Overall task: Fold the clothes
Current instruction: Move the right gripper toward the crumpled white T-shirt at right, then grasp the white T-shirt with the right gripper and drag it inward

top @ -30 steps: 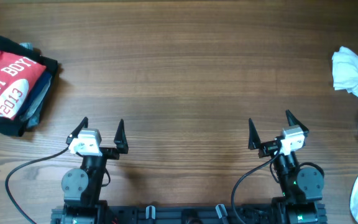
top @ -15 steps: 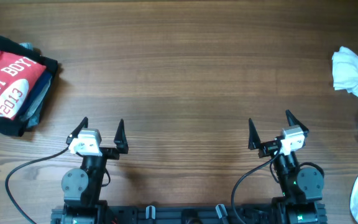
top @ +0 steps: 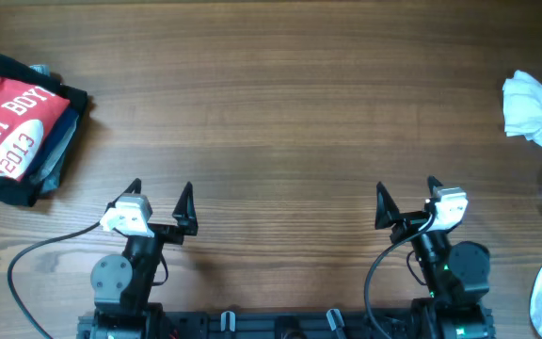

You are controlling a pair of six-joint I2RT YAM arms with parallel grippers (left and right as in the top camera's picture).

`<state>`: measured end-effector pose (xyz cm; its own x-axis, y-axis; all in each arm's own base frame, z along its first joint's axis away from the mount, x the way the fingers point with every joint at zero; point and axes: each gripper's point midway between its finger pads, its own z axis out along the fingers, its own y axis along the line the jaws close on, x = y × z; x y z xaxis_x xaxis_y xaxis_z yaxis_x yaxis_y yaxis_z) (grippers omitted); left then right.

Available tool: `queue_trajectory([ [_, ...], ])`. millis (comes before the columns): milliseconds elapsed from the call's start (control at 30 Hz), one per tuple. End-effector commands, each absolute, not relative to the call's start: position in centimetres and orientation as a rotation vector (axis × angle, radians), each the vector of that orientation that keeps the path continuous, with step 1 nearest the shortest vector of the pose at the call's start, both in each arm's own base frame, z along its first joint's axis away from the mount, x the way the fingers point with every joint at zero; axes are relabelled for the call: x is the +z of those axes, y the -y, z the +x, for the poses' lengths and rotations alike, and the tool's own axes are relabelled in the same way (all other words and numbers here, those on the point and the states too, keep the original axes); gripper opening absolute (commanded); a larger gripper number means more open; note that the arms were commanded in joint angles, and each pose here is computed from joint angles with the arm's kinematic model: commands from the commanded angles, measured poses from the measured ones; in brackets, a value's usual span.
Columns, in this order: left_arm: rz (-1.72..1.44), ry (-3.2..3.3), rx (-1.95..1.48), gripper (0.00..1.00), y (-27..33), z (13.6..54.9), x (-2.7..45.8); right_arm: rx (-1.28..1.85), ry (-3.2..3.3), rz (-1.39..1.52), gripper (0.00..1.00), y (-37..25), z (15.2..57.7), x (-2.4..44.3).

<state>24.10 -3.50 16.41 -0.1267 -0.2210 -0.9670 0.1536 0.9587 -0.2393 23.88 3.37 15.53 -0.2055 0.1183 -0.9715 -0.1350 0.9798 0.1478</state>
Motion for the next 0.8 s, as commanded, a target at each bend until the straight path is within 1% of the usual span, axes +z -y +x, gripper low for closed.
queue_trajectory([
  [0, -0.052, -1.728, -0.376, 1.00, 4.1, 23.2, 18.9, 0.151, -1.787, 0.085, 1.00, -1.5, 23.7, 19.0],
  [67, -0.064, -1.806, -0.375, 1.00, 4.1, 23.0, 19.0, 0.127, -1.879, 0.103, 1.00, -1.2, 23.7, 19.4],
  [133, -0.078, -1.890, -0.372, 1.00, 4.1, 23.2, 19.8, 0.098, -2.019, 0.204, 1.00, -0.3, 23.8, 19.7],
  [167, -0.083, -1.923, -0.371, 1.00, 4.1, 23.4, 20.1, 0.091, -2.070, 0.208, 1.00, -0.3, 24.1, 19.8],
  [200, -0.089, -1.963, -0.372, 1.00, 4.2, 23.7, 20.4, 0.106, -2.107, 0.188, 1.00, -0.8, 24.7, 20.0],
  [267, -0.085, -2.043, -0.394, 1.00, 4.6, 24.0, 20.3, 0.221, -2.154, 0.035, 1.00, -3.4, 26.1, 20.2],
  [300, -0.090, -2.068, -0.393, 1.00, 4.6, 24.2, 20.1, 0.200, -2.180, 0.039, 1.00, -3.2, 26.7, 19.8],
  [333, -0.094, -2.085, -0.393, 1.00, 4.7, 24.4, 19.8, 0.156, -2.204, 0.107, 1.00, -2.3, 27.1, 19.3],
  [400, -0.098, -2.098, -0.403, 1.00, 4.8, 24.5, 19.6, -0.062, -2.249, 0.461, 1.00, 2.9, 27.3, 17.5],
  [533, -0.103, -2.095, -0.444, 1.00, 5.2, 24.4, 19.8, -0.227, -2.202, 0.860, 1.00, 11.3, 27.2, 18.0],
  [633, -0.102, -2.095, -0.444, 1.00, 5.2, 24.4, 19.8, -0.368, -2.152, 1.213, 0.98, 18.9, 24.2, 15.8],
  [667, -0.104, -2.095, -0.446, 1.00, 5.2, 24.4, 19.8, -0.418, -2.144, 1.311, 0.96, 20.8, 22.8, 14.7],
  [700, -0.131, -2.096, -0.461, 1.00, 5.2, 24.4, 19.8, -0.504, -2.129, 1.471, 0.94, 23.8, 20.3, 12.8],
  [767, -0.133, -2.097, -0.463, 1.00, 5.2, 24.4, 19.8, -0.528, -2.130, 1.643, 0.91, 25.6, 17.9, 10.2],
])
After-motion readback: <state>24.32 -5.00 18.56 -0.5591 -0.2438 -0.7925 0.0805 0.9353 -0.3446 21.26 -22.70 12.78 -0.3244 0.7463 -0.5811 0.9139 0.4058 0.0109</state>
